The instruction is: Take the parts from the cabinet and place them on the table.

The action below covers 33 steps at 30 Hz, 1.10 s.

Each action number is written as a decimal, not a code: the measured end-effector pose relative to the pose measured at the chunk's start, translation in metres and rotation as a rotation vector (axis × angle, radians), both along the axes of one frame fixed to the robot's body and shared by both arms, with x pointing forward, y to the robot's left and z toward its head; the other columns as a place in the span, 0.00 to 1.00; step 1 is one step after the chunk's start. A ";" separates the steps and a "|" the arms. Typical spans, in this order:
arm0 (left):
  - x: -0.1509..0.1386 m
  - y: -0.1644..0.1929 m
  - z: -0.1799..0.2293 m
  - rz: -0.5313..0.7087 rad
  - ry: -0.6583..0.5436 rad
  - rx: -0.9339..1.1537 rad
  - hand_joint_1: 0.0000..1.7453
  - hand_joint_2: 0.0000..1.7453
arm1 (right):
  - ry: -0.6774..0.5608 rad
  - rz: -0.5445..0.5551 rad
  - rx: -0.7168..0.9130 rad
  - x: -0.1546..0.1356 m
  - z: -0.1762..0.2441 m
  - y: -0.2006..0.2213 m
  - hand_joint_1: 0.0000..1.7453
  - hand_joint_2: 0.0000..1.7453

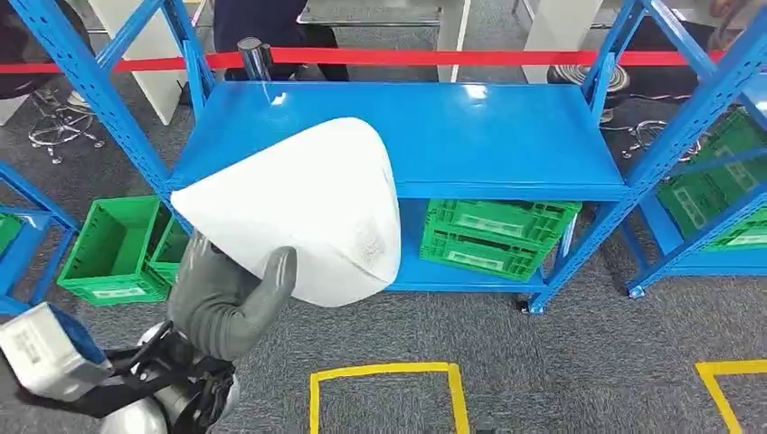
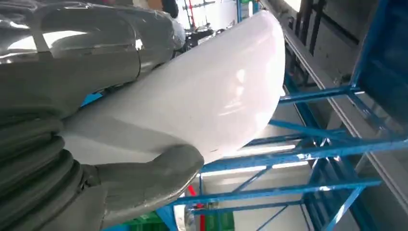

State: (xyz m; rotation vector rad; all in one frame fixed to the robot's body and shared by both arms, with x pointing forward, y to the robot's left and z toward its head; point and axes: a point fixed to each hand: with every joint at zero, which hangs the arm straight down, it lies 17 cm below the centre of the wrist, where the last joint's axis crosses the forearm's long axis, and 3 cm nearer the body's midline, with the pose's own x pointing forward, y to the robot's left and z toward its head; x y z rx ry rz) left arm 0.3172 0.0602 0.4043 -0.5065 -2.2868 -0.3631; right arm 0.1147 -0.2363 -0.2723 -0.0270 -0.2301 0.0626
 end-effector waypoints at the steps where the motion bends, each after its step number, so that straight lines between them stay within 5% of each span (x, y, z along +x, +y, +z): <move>1: 0.000 0.000 0.000 0.001 0.001 0.002 1.00 1.00 | 0.001 0.001 0.003 -0.001 0.000 0.001 0.00 1.00; 15: 0.003 0.007 -0.020 0.078 0.082 0.056 1.00 1.00 | 0.073 0.046 0.021 -0.017 -0.002 0.015 0.00 1.00; 33: -0.005 0.020 -0.012 0.053 0.057 0.000 1.00 1.00 | -0.019 0.022 -0.042 0.003 0.000 -0.010 0.00 1.00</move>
